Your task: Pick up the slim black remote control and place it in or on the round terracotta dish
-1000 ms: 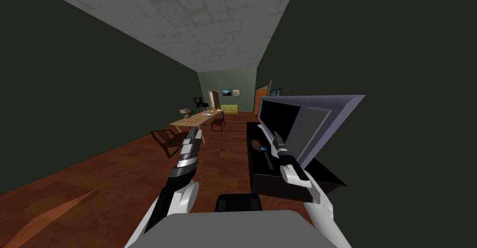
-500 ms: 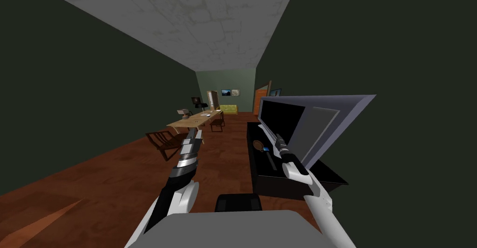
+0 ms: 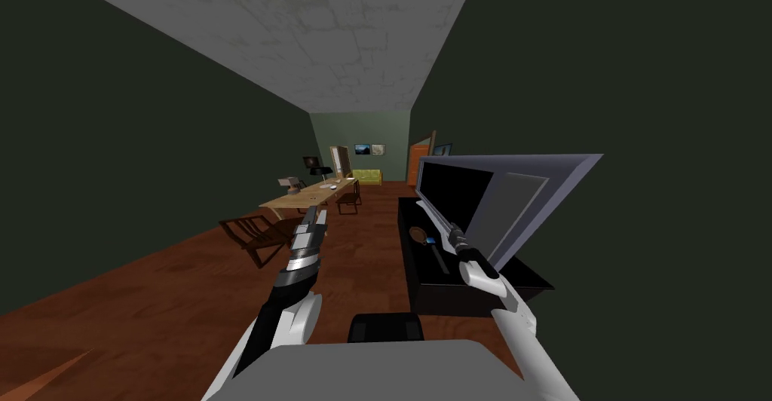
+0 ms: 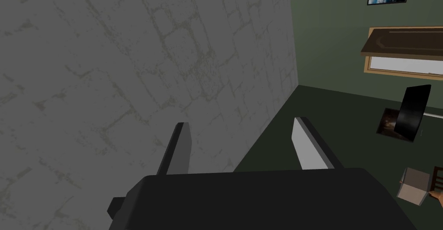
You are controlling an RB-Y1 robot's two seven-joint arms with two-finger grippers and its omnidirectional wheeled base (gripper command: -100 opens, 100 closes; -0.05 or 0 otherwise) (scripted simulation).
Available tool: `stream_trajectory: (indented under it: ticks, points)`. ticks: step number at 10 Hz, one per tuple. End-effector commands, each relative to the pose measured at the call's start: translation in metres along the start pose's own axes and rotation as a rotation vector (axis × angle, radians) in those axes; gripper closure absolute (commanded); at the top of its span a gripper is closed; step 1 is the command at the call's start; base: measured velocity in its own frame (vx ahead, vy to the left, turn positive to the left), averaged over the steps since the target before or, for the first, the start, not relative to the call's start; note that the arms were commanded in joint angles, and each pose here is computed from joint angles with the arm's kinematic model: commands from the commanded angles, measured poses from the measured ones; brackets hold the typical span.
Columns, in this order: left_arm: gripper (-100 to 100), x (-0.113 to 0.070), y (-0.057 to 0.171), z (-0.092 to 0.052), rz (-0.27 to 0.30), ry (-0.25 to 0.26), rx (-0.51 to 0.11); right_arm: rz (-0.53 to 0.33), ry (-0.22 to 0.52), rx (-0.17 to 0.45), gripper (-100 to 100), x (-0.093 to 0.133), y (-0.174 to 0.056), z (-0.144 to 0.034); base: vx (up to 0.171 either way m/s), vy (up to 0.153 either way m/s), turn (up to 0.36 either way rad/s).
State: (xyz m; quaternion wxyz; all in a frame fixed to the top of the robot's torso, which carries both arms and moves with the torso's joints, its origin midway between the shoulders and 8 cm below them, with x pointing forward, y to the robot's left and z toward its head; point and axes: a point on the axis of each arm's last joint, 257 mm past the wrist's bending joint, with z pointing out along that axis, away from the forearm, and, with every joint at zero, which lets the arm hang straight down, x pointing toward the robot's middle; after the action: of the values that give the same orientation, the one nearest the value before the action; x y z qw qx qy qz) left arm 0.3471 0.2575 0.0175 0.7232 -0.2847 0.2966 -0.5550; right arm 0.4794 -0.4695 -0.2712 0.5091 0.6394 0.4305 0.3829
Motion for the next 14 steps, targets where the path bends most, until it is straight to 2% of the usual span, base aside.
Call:
stream_trajectory:
  ticks: [1, 2, 3, 4, 5, 6, 7, 8, 9, 10, 11, 12, 13, 14]
  points:
    - [0, 0.000, 0.000, 0.000, 0.000, 0.000, 0.000, 0.050, -0.034, 0.064, -100, -0.023, -0.016, 0.006, 0.027, 0.105, -0.065]
    - [0, 0.000, 0.000, 0.000, 0.000, 0.000, 0.000, 0.052, -0.042, 0.093, -100, -0.026, -0.029, 0.005, 0.033, 0.086, -0.068]
    - [0, 0.000, 0.000, 0.000, 0.000, 0.000, 0.000, 0.052, -0.042, 0.093, -100, -0.026, -0.029, 0.005, 0.005, 0.026, 0.046]
    - [0, 0.000, 0.000, 0.000, 0.000, 0.000, 0.000, 0.101, -0.075, 0.152, -100, -0.044, -0.048, 0.008, 0.035, 0.066, -0.026]
    - [0, 0.000, 0.000, 0.000, 0.000, 0.000, 0.000, 0.101, -0.077, 0.160, -100, -0.044, -0.050, 0.007, 0.080, 0.114, 0.070]
    - [0, 0.000, 0.000, 0.000, 0.000, 0.000, 0.000, 0.151, -0.103, 0.205, -100, -0.057, -0.062, 0.009, 0.198, 0.145, 0.087]
    - [0, 0.000, 0.000, 0.000, 0.000, 0.000, 0.000, 0.153, -0.110, 0.222, -100, -0.060, -0.070, 0.008, 0.162, 0.082, -0.018]
    - [0, 0.000, 0.000, 0.000, 0.000, 0.000, 0.000, 0.205, -0.135, 0.264, -100, -0.072, -0.080, 0.008, 0.109, 0.045, -0.032]
    - [0, 0.000, 0.000, 0.000, 0.000, 0.000, 0.000, 0.208, -0.147, 0.291, -100, -0.077, -0.094, 0.005, 0.066, 0.035, -0.026]
    - [0, 0.000, 0.000, 0.000, 0.000, 0.000, 0.000, 0.263, -0.176, 0.333, -100, -0.089, -0.107, 0.003, 0.083, 0.039, -0.038]
    - [0, 0.000, 0.000, 0.000, 0.000, 0.000, 0.000, 0.265, -0.183, 0.354, -100, -0.091, -0.116, 0.000, 0.069, 0.038, -0.018]
    - [0, 0.000, 0.000, 0.000, 0.000, 0.000, 0.000, 0.323, -0.218, 0.403, -100, -0.105, -0.135, -0.005, 0.081, 0.052, -0.020]
    - [0, 0.000, 0.000, 0.000, 0.000, 0.000, 0.000, 0.324, -0.219, 0.415, -100, -0.105, -0.138, -0.006, 0.075, 0.045, -0.017]
    - [0, 0.000, 0.000, 0.000, 0.000, 0.000, 0.000, 0.383, -0.255, 0.465, -100, -0.117, -0.156, -0.013, 0.086, 0.040, -0.017]
